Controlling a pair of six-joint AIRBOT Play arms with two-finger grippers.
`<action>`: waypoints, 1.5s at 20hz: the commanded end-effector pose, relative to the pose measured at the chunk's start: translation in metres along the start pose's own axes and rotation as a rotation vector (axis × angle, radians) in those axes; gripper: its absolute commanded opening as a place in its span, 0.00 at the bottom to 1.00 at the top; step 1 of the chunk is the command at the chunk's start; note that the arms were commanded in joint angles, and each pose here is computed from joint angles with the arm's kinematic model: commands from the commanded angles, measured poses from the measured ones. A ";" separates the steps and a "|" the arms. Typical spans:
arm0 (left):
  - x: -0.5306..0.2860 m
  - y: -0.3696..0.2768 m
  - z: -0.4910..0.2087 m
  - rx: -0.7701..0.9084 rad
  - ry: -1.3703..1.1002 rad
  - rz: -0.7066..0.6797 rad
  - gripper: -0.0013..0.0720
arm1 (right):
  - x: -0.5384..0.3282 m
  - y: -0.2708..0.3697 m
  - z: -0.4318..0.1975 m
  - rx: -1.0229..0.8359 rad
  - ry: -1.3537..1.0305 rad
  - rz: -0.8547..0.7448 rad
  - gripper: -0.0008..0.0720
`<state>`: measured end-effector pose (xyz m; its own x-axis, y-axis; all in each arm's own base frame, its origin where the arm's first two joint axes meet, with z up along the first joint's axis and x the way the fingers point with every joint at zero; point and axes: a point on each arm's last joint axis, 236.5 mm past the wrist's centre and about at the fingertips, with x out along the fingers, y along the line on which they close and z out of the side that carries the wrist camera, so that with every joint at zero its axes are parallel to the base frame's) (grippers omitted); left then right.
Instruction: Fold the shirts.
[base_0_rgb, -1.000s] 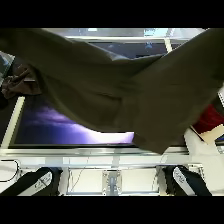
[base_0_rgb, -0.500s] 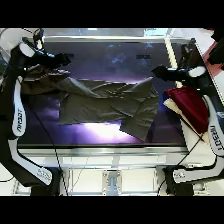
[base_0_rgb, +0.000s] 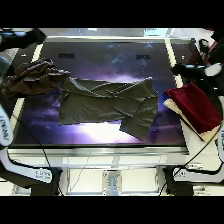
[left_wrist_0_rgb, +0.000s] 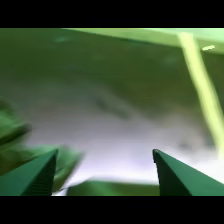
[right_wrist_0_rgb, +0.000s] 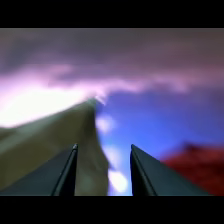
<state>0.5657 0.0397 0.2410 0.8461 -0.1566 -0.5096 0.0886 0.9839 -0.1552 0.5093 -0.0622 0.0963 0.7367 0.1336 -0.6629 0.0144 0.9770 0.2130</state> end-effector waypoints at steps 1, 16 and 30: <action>-0.062 0.041 -0.050 0.026 0.188 0.125 0.85 | -0.043 -0.048 -0.052 0.060 0.134 -0.092 0.54; -0.072 0.000 -0.423 -0.864 0.642 0.234 0.85 | -0.032 0.047 -0.132 0.342 0.132 0.328 0.55; -0.013 -0.016 -0.417 -1.032 0.548 0.095 0.07 | -0.046 0.078 -0.137 0.359 0.186 0.463 0.54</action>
<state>0.3244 -0.0104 -0.1016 0.4320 -0.3627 -0.8257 -0.6633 0.4926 -0.5634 0.3886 0.0239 0.0438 0.6110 0.5625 -0.5571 -0.0247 0.7169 0.6968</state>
